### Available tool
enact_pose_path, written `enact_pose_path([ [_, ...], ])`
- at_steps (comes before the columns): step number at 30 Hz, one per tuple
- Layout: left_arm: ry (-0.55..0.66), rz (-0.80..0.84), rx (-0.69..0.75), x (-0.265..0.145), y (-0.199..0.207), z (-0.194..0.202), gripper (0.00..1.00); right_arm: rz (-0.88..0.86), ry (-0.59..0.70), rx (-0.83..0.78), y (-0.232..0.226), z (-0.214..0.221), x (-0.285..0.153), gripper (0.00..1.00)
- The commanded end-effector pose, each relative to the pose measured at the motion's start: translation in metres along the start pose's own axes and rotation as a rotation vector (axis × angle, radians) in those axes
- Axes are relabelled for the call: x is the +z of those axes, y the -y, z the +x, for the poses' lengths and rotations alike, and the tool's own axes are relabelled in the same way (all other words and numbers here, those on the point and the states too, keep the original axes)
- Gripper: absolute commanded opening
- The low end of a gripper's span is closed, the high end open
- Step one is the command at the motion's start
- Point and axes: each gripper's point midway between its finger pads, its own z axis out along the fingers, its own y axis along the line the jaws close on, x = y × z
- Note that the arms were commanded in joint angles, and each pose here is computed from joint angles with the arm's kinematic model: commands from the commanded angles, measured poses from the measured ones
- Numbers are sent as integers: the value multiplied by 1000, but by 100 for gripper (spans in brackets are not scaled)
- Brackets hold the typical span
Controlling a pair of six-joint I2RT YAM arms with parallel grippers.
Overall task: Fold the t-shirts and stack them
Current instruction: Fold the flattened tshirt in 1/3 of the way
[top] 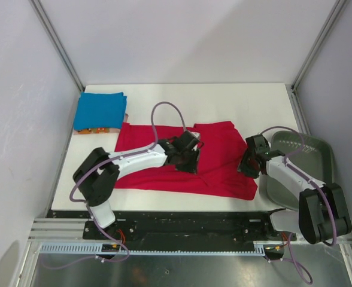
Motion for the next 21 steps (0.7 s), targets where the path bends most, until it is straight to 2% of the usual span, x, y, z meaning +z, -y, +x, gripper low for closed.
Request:
enact_pose_path([
  [1,-22,108,33,6,49,3,49,-28,44,-9,-10,-15,3,42],
  [11,-87,167,66,21,85,27,49,-26,29,-11,-13,-13,11,38],
  [21,-115,162,61,35,97,37,49,-29,39,-14,-16,-18,11,36],
])
